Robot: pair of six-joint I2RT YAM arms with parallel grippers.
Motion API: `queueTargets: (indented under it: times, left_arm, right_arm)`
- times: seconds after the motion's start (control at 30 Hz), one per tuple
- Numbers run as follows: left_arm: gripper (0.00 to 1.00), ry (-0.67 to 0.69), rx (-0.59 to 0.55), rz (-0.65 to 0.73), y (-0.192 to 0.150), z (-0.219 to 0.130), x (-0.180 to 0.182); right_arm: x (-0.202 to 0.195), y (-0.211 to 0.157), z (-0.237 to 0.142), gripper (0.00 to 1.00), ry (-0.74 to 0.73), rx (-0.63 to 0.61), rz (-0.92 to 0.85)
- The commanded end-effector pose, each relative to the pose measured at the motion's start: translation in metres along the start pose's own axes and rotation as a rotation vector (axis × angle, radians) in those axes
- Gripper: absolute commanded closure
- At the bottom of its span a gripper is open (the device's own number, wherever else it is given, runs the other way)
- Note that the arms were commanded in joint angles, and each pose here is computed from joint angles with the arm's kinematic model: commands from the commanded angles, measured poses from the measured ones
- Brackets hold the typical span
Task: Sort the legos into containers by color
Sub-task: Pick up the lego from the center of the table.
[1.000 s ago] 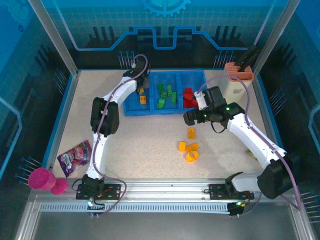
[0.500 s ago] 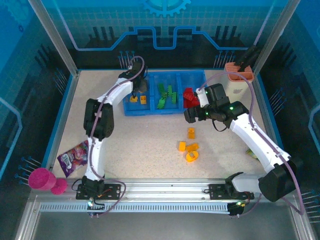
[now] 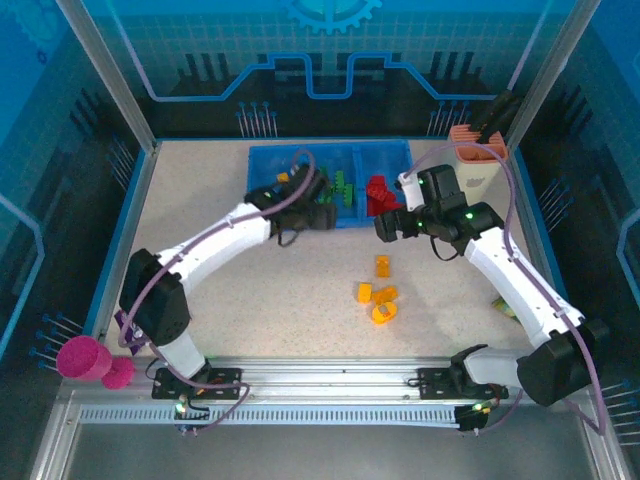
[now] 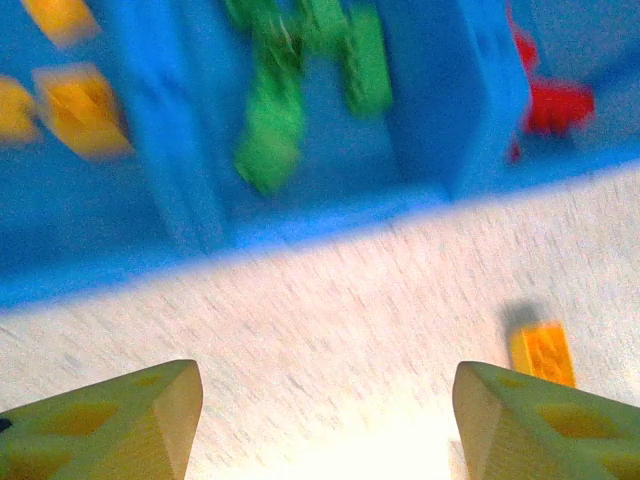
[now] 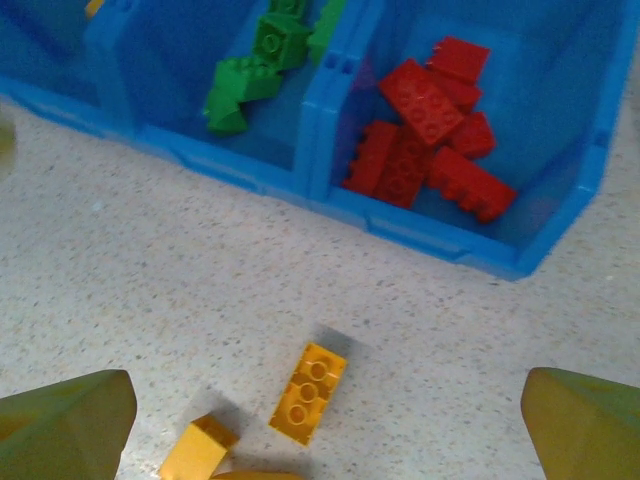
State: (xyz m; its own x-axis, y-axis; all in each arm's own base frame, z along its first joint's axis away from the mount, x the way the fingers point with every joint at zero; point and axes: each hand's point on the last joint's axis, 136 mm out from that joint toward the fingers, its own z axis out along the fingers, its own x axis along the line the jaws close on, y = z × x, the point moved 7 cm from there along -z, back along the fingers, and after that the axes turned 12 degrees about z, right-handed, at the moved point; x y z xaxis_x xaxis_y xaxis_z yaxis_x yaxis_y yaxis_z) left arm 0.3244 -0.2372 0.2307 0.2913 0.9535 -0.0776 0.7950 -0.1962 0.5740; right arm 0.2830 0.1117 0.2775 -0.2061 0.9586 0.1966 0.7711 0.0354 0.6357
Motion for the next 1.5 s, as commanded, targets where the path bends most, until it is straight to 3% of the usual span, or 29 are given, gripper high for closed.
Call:
queueTargets:
  times: [0.0,0.23,0.47,0.67,0.8,1.07,1.37,1.47]
  left_arm:
    - [0.31,-0.063,0.130,-0.097,-0.039,0.009,-0.033]
    - [0.31,-0.137,0.135,-0.143,-0.043,0.029,-0.102]
    - [0.31,-0.050,0.124,-0.046,-0.037,0.069,-0.144]
    - [0.31,0.023,0.187,0.021,-0.040,0.108,-0.158]
    - [0.30,0.077,0.217,0.073,-0.041,0.122,-0.159]
    - [0.30,0.099,0.298,0.073,-0.058,0.147,-0.161]
    - [0.52,0.084,0.350,0.051,-0.072,0.163,-0.163]
    - [0.64,0.089,0.368,0.051,-0.077,0.164,-0.159]
  right_arm:
    - [-0.017,0.012,-0.023,0.00,-0.058,-0.109,0.084]
    - [-0.053,0.002,-0.037,0.00,-0.123,-0.169,0.292]
    - [-0.078,-0.007,-0.056,0.00,-0.133,-0.230,0.402]
    - [-0.078,-0.017,-0.056,0.00,-0.069,-0.223,0.451]
    - [-0.082,-0.028,-0.051,0.00,-0.104,-0.184,0.435]
    - [-0.082,-0.025,-0.045,0.00,-0.078,-0.191,0.435]
    - [-0.084,-0.026,-0.043,0.00,-0.083,-0.184,0.439]
    - [-0.085,-0.026,-0.043,0.00,-0.088,-0.185,0.443]
